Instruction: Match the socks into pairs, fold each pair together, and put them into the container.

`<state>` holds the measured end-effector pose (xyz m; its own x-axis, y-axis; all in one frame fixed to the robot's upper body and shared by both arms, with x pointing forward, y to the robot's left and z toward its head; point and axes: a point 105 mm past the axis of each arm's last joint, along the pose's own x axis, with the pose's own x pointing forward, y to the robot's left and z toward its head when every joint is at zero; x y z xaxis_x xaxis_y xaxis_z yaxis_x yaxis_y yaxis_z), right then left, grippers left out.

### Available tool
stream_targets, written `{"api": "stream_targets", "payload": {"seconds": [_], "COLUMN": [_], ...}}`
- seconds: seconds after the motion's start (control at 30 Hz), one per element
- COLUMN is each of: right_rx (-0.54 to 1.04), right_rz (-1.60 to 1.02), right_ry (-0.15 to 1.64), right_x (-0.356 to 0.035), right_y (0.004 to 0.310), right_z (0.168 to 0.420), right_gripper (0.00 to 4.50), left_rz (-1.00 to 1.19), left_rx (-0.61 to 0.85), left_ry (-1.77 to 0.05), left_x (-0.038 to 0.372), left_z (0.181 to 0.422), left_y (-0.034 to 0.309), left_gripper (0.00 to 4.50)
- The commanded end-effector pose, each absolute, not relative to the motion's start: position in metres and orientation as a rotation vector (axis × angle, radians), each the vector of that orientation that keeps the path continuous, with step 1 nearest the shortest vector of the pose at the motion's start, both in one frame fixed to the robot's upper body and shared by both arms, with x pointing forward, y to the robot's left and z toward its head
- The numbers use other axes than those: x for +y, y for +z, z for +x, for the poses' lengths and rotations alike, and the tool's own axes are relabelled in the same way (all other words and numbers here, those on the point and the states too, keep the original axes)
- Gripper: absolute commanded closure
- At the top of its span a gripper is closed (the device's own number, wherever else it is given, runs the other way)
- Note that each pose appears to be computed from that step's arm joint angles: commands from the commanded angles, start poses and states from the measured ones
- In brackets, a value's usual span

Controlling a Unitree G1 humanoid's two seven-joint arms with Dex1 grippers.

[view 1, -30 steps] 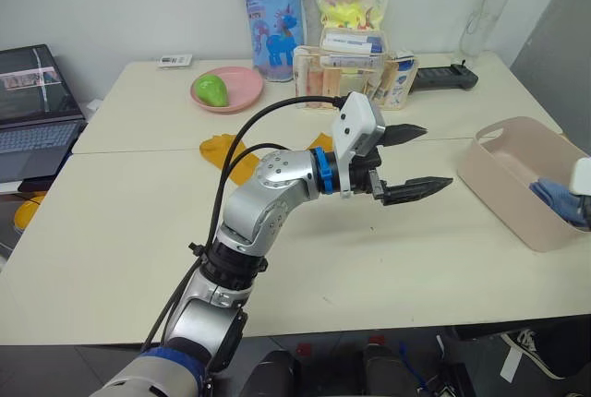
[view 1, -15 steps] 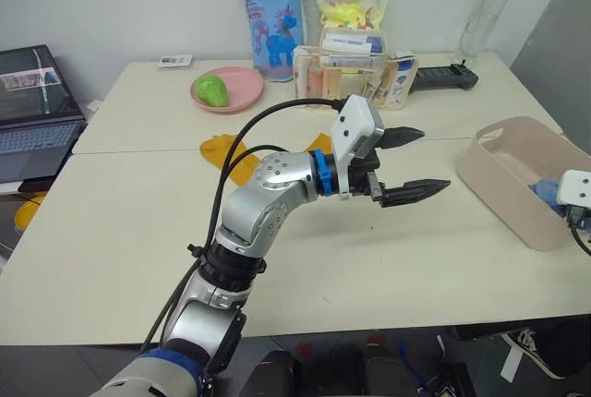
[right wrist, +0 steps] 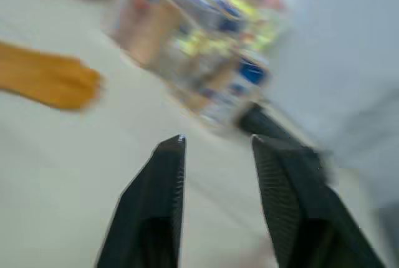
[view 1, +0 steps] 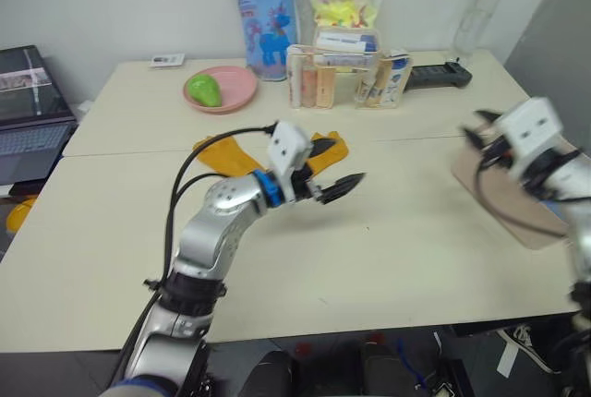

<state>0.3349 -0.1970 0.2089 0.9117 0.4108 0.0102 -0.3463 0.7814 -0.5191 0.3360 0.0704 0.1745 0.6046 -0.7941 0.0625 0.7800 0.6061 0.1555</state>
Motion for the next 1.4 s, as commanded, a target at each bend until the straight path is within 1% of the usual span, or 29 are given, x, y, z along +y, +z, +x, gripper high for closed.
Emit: {"api": "stream_targets", "payload": {"seconds": [0.03,0.13,0.17,0.27,0.37,0.47,0.6,0.8,1.03,1.13,1.2,1.27,1.33,1.37,1.4], "right_rx": [-0.17,-0.091,-0.067,-0.018,-0.005,0.003,-0.004,0.0,0.003,-0.001,0.02,0.052,0.052,0.041,0.034], "right_rz": [-0.428,-0.32,-0.287,-0.231,-0.27,-0.31,-0.313,-0.305,-0.312,-0.322,-0.298,-0.275,-0.306,-0.296,-0.285], "right_ry": [0.375,0.33,0.306,0.263,0.26,0.235,0.231,0.225,0.241,0.286,0.358,0.423,0.487,0.541,0.578], "right_x": [-0.18,-0.172,-0.173,-0.176,-0.175,-0.178,-0.177,-0.179,-0.18,-0.174,-0.164,-0.157,-0.15,-0.143,-0.138], "right_y": [0.207,0.159,0.147,0.123,0.113,0.103,0.102,0.102,0.103,0.107,0.106,0.107,0.113,0.122,0.129], "right_z": [0.321,0.314,0.312,0.304,0.296,0.285,0.284,0.288,0.286,0.287,0.286,0.287,0.288,0.292,0.294], "right_gripper": [1.24,0.16,0.07,0.07,0.07,0.07,0.07,0.07,0.07,0.07,0.07,0.07,0.07,0.07,0.07], "left_rz": [0.117,0.117,0.105,0.063,0.067,0.069,0.028,0.032,0.046,0.09,0.171,0.224,0.276,0.371,0.443], "left_rx": [-0.167,-0.121,-0.12,-0.111,-0.085,-0.03,-0.001,0.02,0.007,-0.016,-0.044,-0.061,-0.072,-0.098,-0.113], "left_ry": [-0.758,-0.581,-0.53,-0.427,-0.395,-0.304,-0.241,-0.252,-0.259,-0.313,-0.375,-0.416,-0.459,-0.546,-0.606], "left_x": [0.097,0.13,0.137,0.152,0.158,0.176,0.186,0.181,0.182,0.177,0.172,0.17,0.167,0.155,0.147], "left_z": [0.335,0.326,0.323,0.31,0.296,0.276,0.269,0.262,0.267,0.273,0.279,0.29,0.303,0.318,0.328], "left_y": [0.172,0.138,0.132,0.117,0.104,0.084,0.076,0.068,0.072,0.08,0.088,0.095,0.102,0.11,0.115], "left_gripper": [0.0,0.0,0.0,0.0,0.0,0.0,0.0,0.0,0.0,0.0,0.0,0.0,0.0,0.0,0.0]}}
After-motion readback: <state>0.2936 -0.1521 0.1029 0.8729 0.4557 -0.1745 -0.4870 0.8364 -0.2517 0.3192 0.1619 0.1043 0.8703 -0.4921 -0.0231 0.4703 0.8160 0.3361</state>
